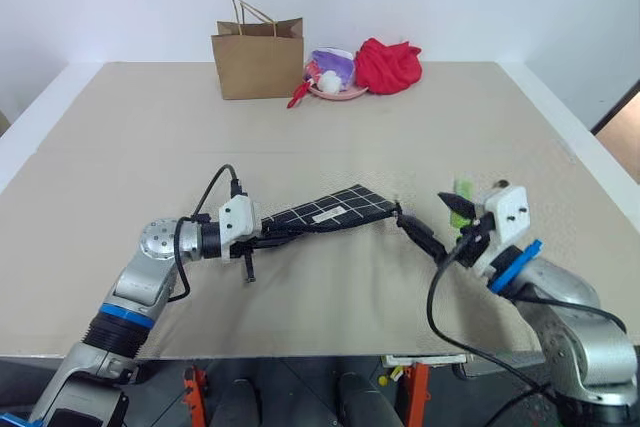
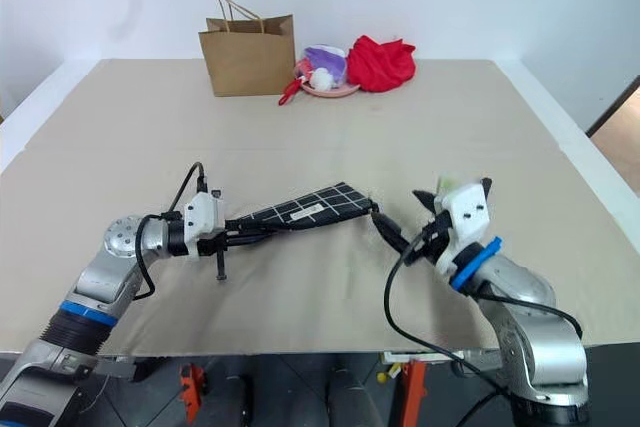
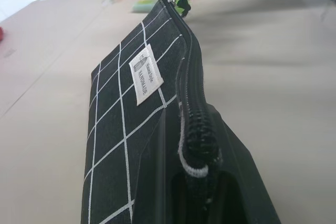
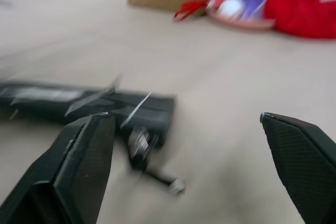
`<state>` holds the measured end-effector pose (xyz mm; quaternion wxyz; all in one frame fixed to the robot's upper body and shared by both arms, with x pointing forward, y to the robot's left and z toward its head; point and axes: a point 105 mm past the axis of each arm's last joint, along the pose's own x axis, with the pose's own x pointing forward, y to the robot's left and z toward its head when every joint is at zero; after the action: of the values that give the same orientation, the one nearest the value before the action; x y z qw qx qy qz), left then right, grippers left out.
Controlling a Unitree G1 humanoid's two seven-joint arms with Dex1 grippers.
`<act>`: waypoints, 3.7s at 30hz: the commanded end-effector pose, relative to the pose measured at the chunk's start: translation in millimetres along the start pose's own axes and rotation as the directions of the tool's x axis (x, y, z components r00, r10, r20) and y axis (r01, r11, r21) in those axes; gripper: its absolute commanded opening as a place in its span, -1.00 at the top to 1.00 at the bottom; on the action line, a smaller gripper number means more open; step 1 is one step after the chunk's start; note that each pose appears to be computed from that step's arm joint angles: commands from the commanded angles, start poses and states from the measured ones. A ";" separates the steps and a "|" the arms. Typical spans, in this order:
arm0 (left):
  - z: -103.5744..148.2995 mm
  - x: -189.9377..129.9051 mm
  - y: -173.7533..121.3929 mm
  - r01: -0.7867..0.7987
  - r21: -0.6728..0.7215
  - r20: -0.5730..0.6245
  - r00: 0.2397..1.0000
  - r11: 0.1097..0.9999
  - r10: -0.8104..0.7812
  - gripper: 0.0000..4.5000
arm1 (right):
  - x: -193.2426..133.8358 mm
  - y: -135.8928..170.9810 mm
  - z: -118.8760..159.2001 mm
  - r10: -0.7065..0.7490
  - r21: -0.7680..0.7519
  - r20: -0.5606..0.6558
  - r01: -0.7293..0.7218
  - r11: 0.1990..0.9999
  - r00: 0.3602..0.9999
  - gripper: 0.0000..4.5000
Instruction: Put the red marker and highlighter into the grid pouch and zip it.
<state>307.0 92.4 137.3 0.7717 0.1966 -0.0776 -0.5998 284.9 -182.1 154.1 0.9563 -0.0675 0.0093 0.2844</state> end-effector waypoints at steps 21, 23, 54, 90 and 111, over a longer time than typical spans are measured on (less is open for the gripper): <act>9.5 -2.5 -6.1 0.006 0.051 0.003 1.000 0.999 -0.006 1.00 | 16.3 11.9 1.9 0.063 0.021 0.074 -0.065 0.998 0.995 0.06; 9.7 -2.6 -4.7 -0.003 0.048 0.005 1.000 0.999 0.003 1.00 | 16.8 14.0 3.9 0.071 0.032 0.085 -0.074 0.997 0.994 0.46; 26.4 11.1 2.5 -0.021 0.081 0.079 0.997 0.996 0.015 1.00 | 62.8 99.8 22.5 0.424 0.002 0.035 -0.424 0.906 0.905 0.95; 27.5 -7.5 1.8 -0.004 0.248 0.087 0.996 0.969 -0.019 1.00 | 24.8 -77.0 -8.9 -0.472 -0.018 -0.101 0.473 0.881 0.876 -0.99; 23.9 6.2 5.1 -0.084 0.207 0.077 0.995 0.975 0.069 1.00 | 27.5 11.6 39.2 -0.028 0.208 0.155 -0.005 0.978 0.988 -0.99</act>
<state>307.0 86.4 149.2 0.7691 0.2477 -0.1522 -0.5691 306.4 -157.0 181.7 0.9625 0.0601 -0.0232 0.2636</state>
